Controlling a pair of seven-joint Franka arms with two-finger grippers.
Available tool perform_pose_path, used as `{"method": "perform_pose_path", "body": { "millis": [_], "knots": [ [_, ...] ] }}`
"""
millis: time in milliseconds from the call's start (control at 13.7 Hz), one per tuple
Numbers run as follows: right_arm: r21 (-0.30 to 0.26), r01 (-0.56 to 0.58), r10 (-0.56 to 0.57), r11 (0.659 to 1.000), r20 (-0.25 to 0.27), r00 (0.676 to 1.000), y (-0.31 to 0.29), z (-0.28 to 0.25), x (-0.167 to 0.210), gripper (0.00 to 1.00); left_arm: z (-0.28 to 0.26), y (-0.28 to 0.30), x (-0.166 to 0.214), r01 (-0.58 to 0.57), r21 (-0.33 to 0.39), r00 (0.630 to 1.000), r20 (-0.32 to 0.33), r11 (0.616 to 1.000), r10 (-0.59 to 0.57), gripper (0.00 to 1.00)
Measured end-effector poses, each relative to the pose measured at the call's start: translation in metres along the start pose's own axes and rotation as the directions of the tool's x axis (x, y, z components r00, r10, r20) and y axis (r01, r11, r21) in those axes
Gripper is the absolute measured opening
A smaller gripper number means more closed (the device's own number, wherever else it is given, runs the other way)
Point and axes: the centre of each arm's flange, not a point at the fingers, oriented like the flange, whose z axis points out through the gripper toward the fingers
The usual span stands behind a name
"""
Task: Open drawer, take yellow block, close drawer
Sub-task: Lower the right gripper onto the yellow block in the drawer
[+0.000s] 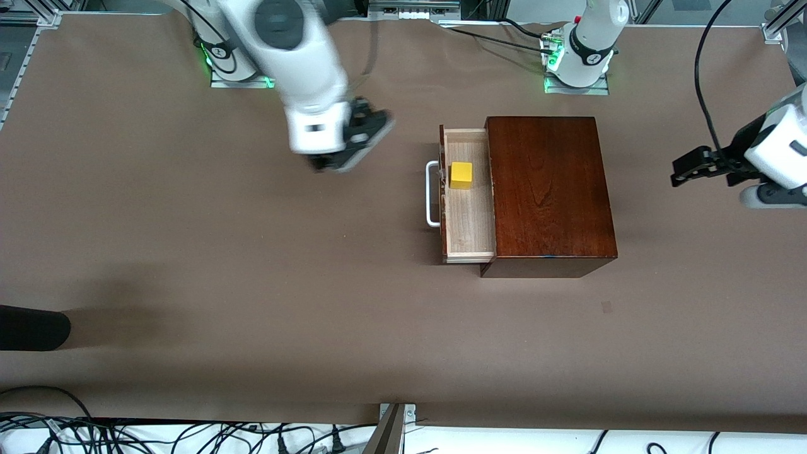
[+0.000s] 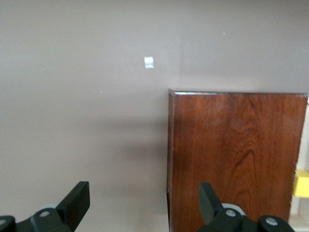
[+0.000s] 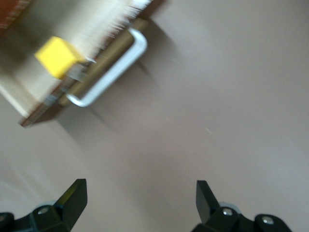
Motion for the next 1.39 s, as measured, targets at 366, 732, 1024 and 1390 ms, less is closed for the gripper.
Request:
{"method": "perform_pose_path", "body": {
  "millis": [366, 732, 1024, 1390],
  "knots": [
    [-0.101, 0.316, -0.317, 0.944, 0.001, 0.948, -0.119, 0.059, 0.051, 1.00, -0.013, -0.010, -0.062, -0.007, 0.010, 0.999, -0.046, 1.000, 0.008, 1.00],
    [-0.146, 0.504, -0.507, 0.851, 0.024, 0.862, -0.168, 0.122, 0.083, 1.00, 0.001, -0.004, -0.061, -0.023, 0.012, 1.000, -0.013, 1.000, 0.023, 1.00],
    [-0.182, 0.576, -0.586, 0.797, 0.000, 0.811, -0.170, 0.152, 0.097, 1.00, -0.001, -0.003, -0.065, -0.025, 0.013, 1.000, 0.010, 1.000, 0.024, 1.00],
    [-0.191, 0.619, -0.629, 0.762, 0.012, 0.778, -0.169, 0.168, 0.102, 1.00, -0.011, -0.007, -0.064, -0.018, 0.012, 1.000, -0.007, 1.000, 0.018, 1.00]
  ]
}}
